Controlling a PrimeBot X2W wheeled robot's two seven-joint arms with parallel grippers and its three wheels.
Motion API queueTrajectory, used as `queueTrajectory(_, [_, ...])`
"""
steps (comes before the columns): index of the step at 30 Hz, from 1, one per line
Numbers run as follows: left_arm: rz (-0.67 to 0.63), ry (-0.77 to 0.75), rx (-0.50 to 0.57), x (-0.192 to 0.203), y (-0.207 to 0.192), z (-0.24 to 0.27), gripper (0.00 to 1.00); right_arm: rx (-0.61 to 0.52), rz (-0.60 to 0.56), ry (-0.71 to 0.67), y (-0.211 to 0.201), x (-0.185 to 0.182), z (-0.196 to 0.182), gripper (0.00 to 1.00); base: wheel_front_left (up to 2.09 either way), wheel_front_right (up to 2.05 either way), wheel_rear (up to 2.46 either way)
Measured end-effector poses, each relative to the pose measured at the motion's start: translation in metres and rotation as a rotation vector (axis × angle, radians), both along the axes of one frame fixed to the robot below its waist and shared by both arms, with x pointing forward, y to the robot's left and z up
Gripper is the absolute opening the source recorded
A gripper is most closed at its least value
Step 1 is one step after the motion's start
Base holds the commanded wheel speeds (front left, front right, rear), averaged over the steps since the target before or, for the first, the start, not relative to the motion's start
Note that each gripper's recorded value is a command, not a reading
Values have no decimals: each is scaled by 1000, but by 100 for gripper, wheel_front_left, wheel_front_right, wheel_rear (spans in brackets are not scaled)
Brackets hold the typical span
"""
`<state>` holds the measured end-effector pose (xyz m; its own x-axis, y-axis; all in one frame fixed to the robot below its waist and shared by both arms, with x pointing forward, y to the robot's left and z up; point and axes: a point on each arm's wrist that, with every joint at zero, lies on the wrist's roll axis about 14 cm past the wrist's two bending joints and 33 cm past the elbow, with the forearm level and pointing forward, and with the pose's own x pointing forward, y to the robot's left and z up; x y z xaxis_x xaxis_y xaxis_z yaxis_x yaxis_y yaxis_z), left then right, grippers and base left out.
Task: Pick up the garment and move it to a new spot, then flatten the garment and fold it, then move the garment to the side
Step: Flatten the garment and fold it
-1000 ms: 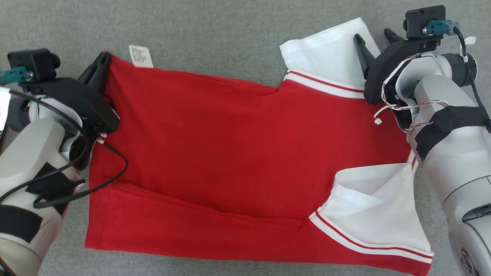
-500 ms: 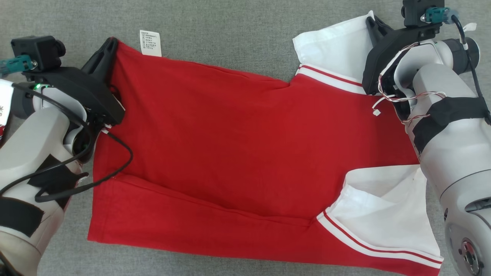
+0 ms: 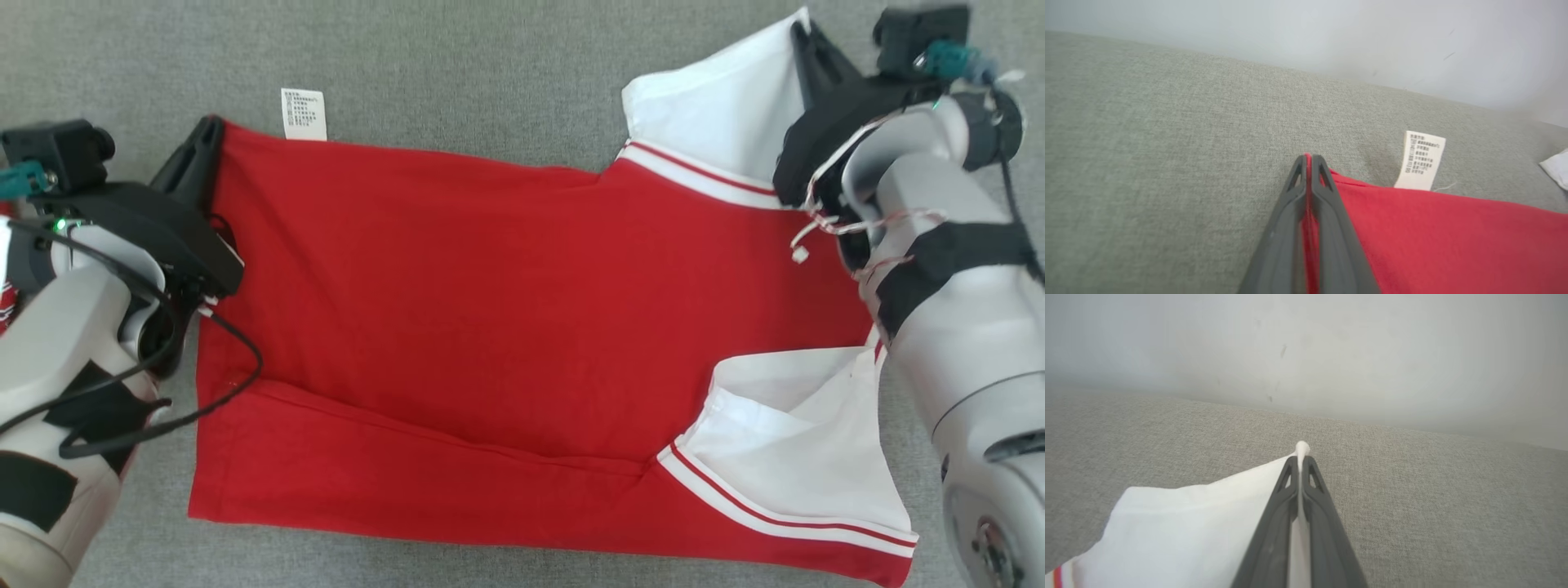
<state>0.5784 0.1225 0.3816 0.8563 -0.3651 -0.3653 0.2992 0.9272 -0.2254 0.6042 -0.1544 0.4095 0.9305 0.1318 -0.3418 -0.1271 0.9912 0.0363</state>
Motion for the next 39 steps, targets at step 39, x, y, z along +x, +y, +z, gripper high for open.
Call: queueTrajectory(39, [-94, -196, -21, -99, -8, 62, 0, 544, 126, -80, -23, -169, 77, 0, 0, 0, 0])
